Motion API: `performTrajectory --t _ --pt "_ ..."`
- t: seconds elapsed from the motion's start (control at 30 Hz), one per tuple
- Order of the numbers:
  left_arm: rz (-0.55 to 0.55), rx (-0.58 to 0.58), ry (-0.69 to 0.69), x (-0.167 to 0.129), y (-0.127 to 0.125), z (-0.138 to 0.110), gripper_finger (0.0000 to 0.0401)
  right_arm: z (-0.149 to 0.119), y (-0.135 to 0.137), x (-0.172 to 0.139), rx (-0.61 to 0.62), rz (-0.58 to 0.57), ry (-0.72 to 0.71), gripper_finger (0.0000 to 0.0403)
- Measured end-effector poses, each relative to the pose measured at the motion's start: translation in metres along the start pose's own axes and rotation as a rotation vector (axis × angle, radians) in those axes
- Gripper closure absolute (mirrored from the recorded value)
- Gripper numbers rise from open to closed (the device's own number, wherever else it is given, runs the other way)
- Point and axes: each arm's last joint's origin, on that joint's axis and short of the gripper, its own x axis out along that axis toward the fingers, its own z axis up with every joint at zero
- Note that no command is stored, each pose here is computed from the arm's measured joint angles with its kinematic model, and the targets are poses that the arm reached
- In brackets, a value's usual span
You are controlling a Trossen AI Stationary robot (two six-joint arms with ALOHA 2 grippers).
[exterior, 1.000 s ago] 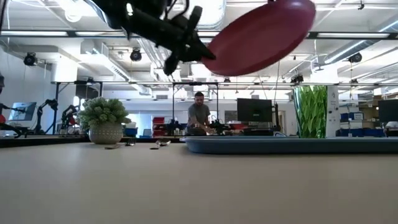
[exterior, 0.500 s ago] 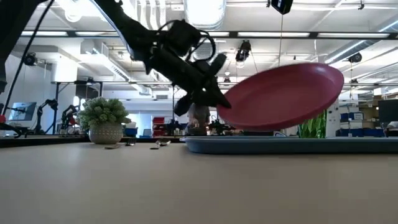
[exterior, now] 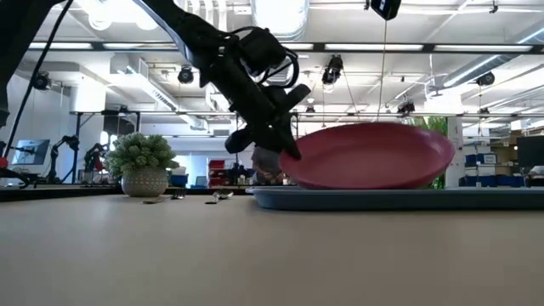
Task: Pick and place plate/cup/fork/spoon on tray
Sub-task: Put the pink plate on the blue tray
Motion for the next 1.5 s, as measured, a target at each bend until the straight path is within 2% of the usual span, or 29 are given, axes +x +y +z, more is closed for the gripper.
performTrajectory --t 0.2,0.5,1.07,1.27,1.5 --pt "0.041 -0.010 0.032 0.000 0.004 -0.004 0.0401 0.000 0.000 0.000 -0.005 0.000 0.001 0.0305" --pt "0.035 -0.005 0.024 0.000 0.003 -0.003 0.0400 0.000 0.000 0.000 -0.008 0.001 0.002 0.0305" --pt "0.003 0.007 -0.016 0.001 0.000 0.001 0.0323 0.000 0.000 0.000 -0.018 0.008 0.003 0.0305" --pt "-0.018 0.071 -0.049 -0.003 -0.006 0.010 0.0317 -0.001 0.000 0.000 -0.008 0.006 0.012 0.0305" --pt "-0.032 0.078 -0.063 -0.011 -0.009 0.015 0.0316 -0.004 0.000 0.000 0.007 0.003 0.034 0.0305"
